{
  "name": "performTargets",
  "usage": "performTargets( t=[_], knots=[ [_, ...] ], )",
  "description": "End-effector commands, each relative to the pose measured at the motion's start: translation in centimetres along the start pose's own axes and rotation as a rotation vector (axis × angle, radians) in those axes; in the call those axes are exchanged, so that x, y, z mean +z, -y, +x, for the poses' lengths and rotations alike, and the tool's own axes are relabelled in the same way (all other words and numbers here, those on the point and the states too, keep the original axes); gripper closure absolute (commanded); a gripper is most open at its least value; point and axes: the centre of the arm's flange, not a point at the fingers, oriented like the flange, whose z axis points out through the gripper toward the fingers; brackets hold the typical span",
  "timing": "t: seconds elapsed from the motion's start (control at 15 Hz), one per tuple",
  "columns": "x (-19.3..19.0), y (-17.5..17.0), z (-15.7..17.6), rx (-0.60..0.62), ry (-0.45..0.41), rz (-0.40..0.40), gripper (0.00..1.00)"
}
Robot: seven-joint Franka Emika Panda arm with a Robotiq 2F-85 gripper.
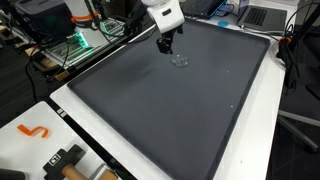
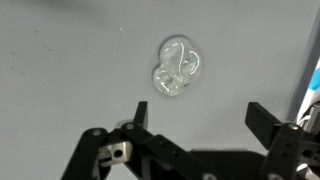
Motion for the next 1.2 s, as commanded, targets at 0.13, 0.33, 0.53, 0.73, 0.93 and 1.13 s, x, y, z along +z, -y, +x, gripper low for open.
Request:
performTargets(
  t=[0.13,0.33,0.53,0.73,0.93,1.13],
  knots=[
    [-1.9,5.2,0.9,-0.093,0.087,-0.183,0.00],
    [-2.3,7.9,1.8,-0.144,0.132,-0.272,0.00],
    [-2.6,10.2,2.4,-0.188,0.172,-0.335,0.00],
    [-2.3,10.3,2.6,-0.201,0.160,-0.325,0.00],
    [-2.5,10.7,2.8,-0.205,0.159,-0.327,0.00],
    [-2.4,10.5,2.8,-0.202,0.160,-0.327,0.00]
  ],
)
